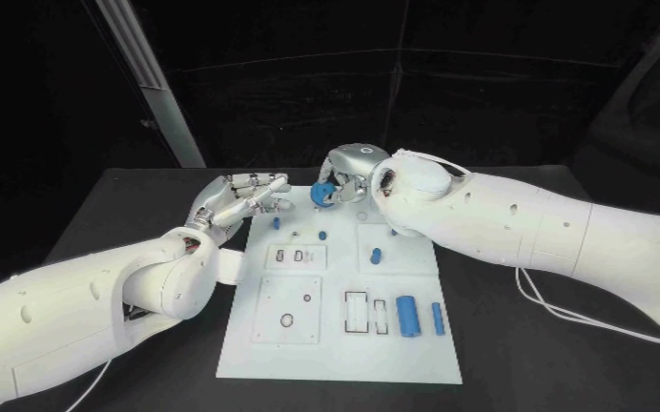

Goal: Assemble the parts on the task board

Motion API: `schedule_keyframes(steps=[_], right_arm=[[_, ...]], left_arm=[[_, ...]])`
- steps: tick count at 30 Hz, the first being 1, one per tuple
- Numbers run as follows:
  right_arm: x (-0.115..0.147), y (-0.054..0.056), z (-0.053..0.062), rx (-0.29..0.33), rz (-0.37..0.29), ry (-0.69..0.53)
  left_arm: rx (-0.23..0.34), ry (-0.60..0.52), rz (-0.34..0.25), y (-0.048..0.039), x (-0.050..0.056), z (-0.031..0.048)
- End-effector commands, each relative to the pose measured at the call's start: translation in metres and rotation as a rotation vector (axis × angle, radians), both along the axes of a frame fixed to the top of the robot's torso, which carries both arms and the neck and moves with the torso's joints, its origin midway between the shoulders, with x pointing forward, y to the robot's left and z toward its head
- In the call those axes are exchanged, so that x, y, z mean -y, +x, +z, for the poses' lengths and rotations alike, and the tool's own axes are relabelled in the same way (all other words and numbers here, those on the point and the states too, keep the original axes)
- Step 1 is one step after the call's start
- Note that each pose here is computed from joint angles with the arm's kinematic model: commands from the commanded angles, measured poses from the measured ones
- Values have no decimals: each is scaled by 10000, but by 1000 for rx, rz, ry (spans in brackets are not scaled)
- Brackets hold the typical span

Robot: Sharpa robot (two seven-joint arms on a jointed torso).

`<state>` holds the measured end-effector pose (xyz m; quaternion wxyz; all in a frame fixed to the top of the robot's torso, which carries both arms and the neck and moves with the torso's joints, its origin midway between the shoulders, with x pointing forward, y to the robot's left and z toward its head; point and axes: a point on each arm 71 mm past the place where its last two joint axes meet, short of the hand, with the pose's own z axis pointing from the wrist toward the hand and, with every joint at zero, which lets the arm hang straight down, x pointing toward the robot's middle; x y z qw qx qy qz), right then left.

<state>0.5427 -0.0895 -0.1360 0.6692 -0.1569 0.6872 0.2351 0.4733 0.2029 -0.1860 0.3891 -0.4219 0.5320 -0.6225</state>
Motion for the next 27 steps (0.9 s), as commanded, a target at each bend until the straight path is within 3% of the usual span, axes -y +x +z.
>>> schedule_keyframes(steps=[1, 15, 27], right_arm=[[-65, 15, -34, 4, 0, -25], [-224, 24, -196, -48, 12, -81], [-225, 46, -230, -50, -4, -97]], left_arm=[[9, -6, -15, -3, 27, 18], [10, -7, -18, 0, 41, 19], [9, -7, -18, 3, 45, 17]])
